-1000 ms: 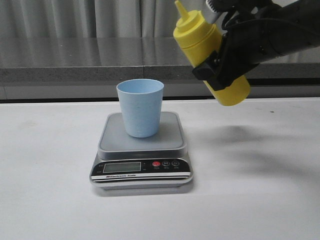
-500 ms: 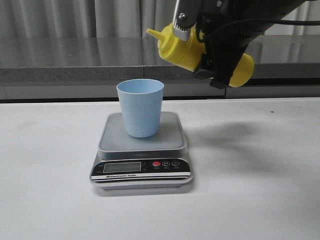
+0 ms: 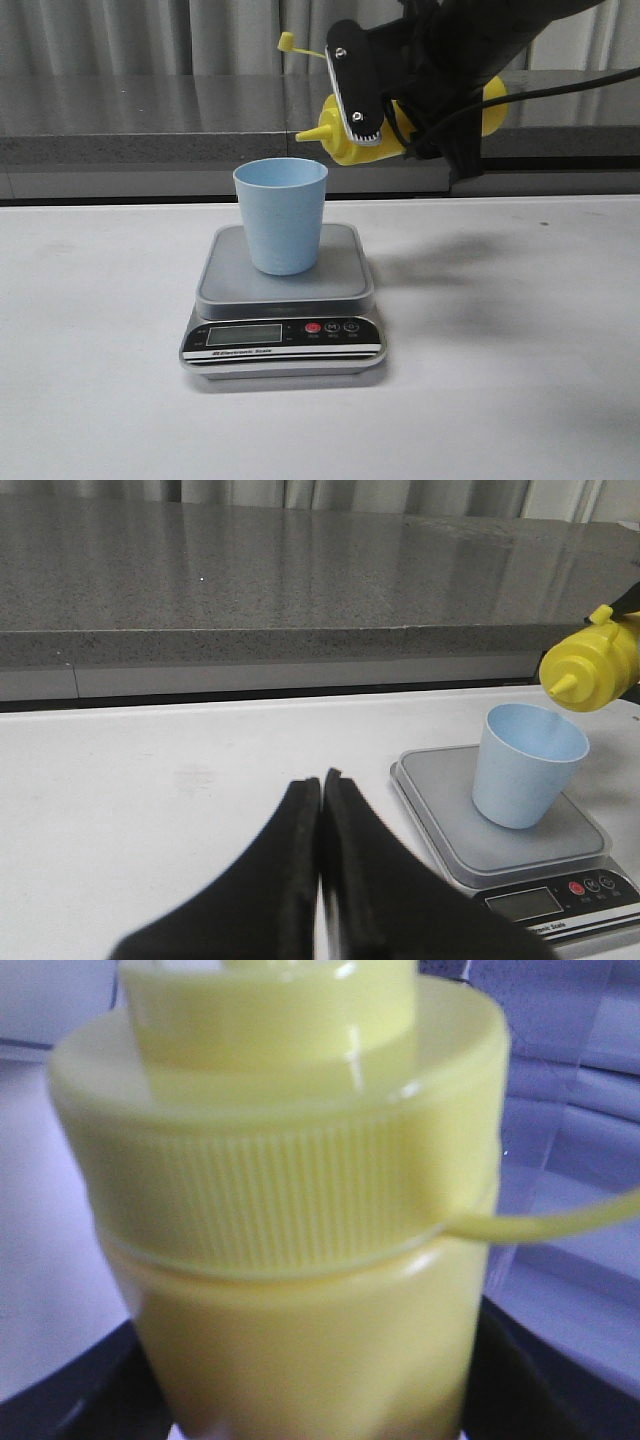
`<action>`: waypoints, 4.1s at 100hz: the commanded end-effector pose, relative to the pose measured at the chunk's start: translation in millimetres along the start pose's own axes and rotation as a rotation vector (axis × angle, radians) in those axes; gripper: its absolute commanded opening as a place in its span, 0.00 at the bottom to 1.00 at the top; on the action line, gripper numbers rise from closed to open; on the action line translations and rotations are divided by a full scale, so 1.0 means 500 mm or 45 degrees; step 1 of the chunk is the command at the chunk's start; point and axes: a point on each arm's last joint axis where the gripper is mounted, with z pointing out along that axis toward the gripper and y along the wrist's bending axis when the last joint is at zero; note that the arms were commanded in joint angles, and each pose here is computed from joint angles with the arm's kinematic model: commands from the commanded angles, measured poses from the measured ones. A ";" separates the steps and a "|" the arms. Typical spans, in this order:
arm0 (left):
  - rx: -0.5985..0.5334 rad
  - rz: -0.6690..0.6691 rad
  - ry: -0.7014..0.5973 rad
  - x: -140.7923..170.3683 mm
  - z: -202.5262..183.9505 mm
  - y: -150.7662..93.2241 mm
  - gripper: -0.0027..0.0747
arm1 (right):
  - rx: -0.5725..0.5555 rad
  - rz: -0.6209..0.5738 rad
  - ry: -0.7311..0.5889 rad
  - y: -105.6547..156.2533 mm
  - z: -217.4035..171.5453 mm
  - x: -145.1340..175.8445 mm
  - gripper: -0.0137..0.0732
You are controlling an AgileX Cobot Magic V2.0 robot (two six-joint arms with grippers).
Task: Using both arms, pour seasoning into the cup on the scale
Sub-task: 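Tilt the bottle nozzle-down over the cup with the right gripper, then turn the bottle upright and lower it beside the scale, then set the bottle on the table and open the right gripper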
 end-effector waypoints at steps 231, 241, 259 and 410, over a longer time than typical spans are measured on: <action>-0.010 -0.011 -0.117 -0.030 -0.003 0.000 0.01 | 0.446 1.974 -0.549 0.097 -0.117 0.144 0.45; -0.010 -0.011 -0.117 -0.030 -0.003 0.000 0.01 | 0.420 2.013 -0.535 0.109 -0.102 0.143 0.45; -0.010 -0.011 -0.117 -0.030 -0.003 0.000 0.01 | 0.382 2.086 -0.559 0.127 -0.080 0.133 0.45; -0.010 -0.011 -0.117 -0.030 -0.003 0.000 0.01 | 0.273 2.036 -0.732 0.186 -0.017 0.099 0.90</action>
